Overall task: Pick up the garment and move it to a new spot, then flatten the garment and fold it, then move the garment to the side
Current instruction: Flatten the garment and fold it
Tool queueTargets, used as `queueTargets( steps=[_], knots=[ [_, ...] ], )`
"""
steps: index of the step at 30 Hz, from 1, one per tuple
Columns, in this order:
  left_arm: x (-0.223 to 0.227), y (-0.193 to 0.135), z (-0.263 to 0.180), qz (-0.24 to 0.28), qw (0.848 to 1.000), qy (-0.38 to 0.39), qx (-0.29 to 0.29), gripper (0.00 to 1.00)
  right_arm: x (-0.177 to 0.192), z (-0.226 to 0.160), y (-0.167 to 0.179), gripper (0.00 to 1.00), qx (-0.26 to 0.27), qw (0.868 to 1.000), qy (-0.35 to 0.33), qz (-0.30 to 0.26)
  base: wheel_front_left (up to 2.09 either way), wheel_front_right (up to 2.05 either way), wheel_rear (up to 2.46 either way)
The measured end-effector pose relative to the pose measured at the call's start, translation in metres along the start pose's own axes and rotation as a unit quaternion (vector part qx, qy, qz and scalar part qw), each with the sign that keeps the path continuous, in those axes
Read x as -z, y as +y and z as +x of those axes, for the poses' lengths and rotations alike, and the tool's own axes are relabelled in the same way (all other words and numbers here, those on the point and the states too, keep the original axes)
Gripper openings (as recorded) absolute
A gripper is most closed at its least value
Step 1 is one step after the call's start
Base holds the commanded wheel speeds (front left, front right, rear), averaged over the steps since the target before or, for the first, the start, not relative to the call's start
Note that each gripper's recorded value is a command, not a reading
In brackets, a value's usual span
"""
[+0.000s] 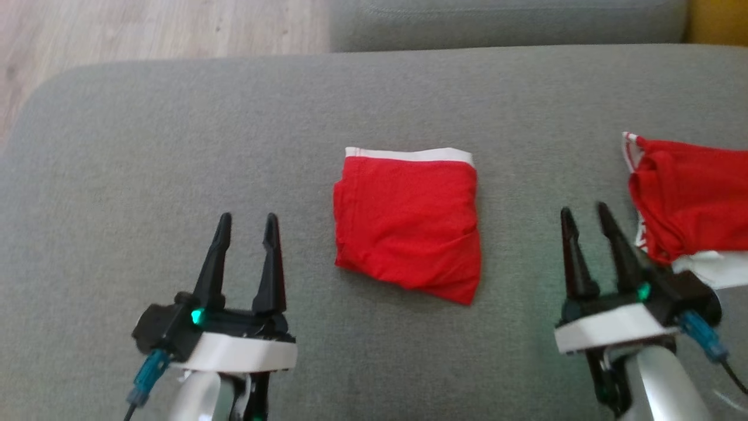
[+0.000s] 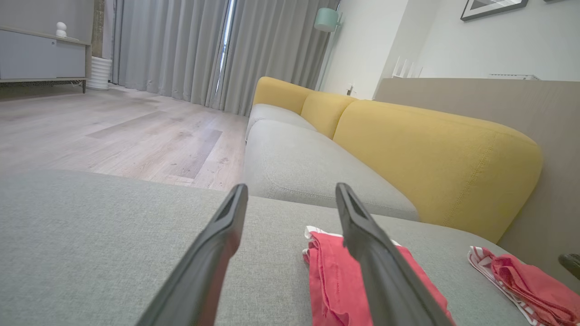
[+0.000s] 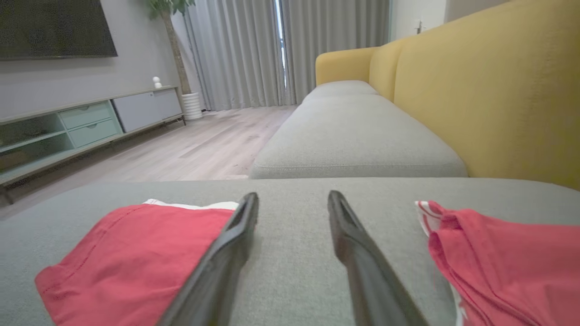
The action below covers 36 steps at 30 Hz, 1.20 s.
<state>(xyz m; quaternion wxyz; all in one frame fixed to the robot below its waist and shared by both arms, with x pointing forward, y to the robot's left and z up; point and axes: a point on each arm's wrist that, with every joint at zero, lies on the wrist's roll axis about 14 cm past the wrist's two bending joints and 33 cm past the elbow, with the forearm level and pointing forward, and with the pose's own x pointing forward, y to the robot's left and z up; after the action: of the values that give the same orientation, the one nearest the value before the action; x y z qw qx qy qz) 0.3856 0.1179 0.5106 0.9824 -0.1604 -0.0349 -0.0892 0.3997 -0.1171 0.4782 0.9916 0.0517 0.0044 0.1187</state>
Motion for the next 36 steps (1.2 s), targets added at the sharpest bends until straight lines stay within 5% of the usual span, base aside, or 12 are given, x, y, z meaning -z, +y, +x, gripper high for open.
queueTargets(
  steps=[8, 19, 28, 32, 36],
  knots=[
    [0.003, 0.019, 0.000, 0.003, 1.000, 0.006, -0.027, 1.00, 0.003, 0.059, 0.053, 0.00, -0.091, 0.996, 0.012, -0.018, 0.00, 0.00, 0.00],
    [0.004, 0.046, -0.006, 0.010, 0.998, 0.013, -0.068, 1.00, 0.114, 0.086, 0.080, 0.00, -0.135, 0.967, 0.215, -0.014, 0.00, 0.00, 0.00],
    [0.003, 0.048, -0.011, 0.012, 0.997, 0.012, -0.074, 1.00, 0.074, 0.114, 0.118, 0.00, -0.190, 0.973, 0.129, -0.009, 0.00, 0.00, 0.00],
    [0.002, 0.050, -0.012, 0.006, 0.997, 0.012, -0.079, 1.00, 0.074, 0.111, 0.150, 0.00, -0.239, 0.962, 0.132, -0.011, 0.00, 0.00, 0.00],
    [0.002, 0.050, -0.015, 0.006, 0.997, 0.012, -0.082, 1.00, 0.111, 0.087, 0.159, 0.00, -0.260, 0.943, 0.207, -0.024, 0.00, 0.00, 0.00]
  ],
)
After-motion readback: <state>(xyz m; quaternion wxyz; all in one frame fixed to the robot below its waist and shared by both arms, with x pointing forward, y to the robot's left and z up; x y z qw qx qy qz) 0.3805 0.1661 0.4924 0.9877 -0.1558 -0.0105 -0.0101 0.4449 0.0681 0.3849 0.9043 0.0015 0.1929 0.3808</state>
